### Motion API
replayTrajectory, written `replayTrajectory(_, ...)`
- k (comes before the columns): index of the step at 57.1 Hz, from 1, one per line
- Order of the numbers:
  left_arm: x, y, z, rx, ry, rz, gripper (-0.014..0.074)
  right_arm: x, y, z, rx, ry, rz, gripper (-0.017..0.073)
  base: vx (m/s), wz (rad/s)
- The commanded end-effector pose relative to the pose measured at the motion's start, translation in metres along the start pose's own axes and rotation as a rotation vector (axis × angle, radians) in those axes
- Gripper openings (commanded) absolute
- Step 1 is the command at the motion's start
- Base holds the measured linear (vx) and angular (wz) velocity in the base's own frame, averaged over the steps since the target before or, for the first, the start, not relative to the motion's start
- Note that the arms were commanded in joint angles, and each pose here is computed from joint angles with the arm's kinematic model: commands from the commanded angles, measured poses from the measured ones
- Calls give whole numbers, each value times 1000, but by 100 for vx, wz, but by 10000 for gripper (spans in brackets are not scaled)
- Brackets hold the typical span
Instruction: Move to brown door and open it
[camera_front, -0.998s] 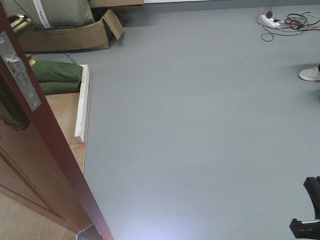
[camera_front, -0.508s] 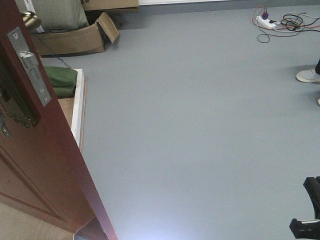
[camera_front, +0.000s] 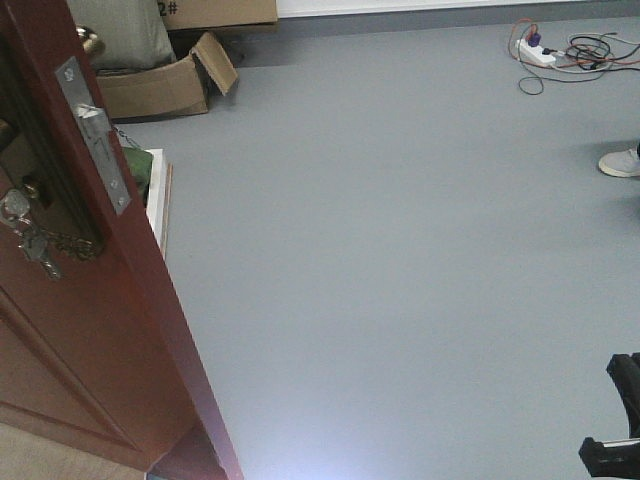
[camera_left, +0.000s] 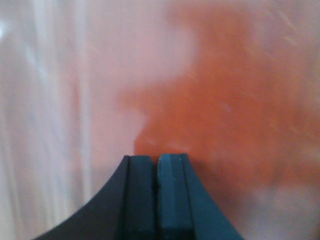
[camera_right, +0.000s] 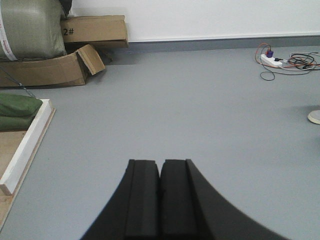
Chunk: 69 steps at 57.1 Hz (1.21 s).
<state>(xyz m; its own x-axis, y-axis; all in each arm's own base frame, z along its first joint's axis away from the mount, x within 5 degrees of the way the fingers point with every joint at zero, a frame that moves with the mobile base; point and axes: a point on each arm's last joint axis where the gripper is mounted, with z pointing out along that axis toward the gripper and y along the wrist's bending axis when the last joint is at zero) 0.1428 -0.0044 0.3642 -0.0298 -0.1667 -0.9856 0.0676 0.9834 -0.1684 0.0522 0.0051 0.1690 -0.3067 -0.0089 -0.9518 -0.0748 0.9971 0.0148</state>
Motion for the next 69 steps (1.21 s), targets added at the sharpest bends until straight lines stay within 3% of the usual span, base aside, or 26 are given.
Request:
replayTrajectory(1,-14,1,-2,-25,-64,-10,-6,-6,0,0,5,-79,-12,0,13,6)
replayTrajectory(69,-14,1,-2,-25,-64,-10,-6,-6,0,0,5,-83,-12,0,13,1)
